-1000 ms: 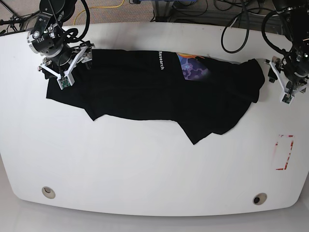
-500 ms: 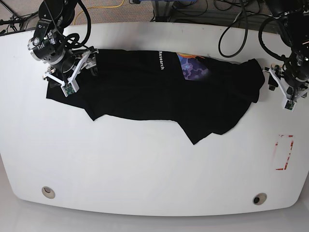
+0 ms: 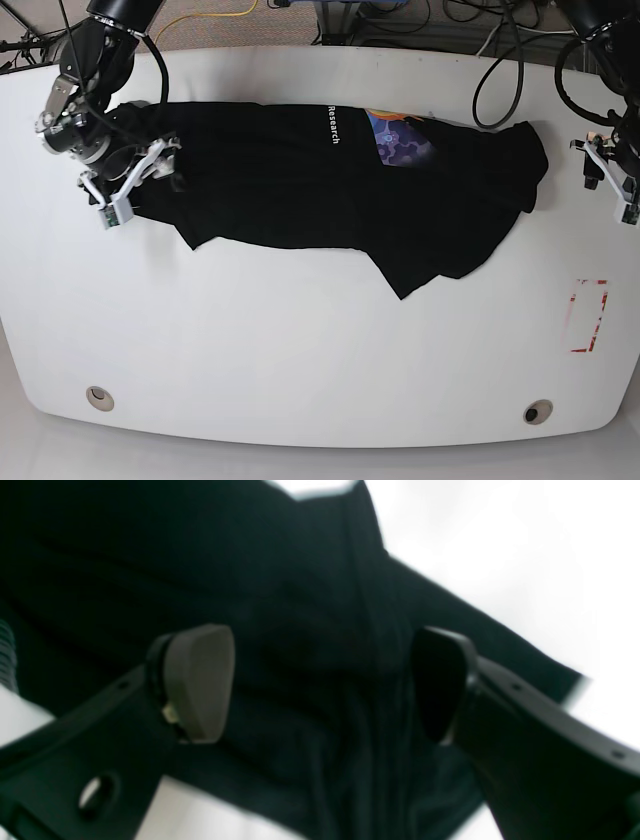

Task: Fold the T-shirt properly
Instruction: 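Open both grippers and release the shirt edge, then lower the right gripper onto the shirt's hem corner and grasp it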

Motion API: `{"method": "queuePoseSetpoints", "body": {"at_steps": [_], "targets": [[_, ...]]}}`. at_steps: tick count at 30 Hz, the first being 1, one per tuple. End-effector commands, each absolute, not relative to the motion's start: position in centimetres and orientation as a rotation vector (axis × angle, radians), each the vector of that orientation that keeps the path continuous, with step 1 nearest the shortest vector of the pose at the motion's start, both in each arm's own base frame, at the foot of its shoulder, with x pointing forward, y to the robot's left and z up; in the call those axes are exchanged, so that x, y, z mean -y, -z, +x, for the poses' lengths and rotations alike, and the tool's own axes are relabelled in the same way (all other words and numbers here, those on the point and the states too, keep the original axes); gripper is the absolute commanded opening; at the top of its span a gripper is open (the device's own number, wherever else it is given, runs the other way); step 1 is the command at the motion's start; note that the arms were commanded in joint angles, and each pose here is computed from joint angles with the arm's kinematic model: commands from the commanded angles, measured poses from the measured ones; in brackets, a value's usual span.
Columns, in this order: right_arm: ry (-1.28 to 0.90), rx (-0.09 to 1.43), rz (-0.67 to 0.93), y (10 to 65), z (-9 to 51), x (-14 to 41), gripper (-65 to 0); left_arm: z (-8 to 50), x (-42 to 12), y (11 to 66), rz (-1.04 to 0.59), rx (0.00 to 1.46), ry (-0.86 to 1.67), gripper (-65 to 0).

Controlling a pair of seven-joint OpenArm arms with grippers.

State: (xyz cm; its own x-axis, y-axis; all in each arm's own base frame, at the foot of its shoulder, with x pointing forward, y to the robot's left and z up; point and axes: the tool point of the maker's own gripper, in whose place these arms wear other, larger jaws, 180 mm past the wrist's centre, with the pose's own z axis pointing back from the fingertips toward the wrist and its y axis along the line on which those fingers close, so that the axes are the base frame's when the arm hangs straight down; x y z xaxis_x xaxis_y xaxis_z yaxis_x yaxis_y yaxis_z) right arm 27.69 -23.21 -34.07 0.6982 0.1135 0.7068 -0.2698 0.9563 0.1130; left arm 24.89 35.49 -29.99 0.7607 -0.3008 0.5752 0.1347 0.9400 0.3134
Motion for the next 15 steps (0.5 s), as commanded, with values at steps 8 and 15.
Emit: {"method": "queuePoseSetpoints", "body": {"at_steps": [8,15], "targets": [[-0.04,0.822,0.182,33.1,31.5,30.2,-11.0,29.3,-34.7,27.4,0.229,0.825,0.221,-29.6],[-0.009,0.817,0.196,33.1,34.5,30.9,-11.2,33.1,-32.3,26.7,0.144,0.905,0.221,-29.7]]}}
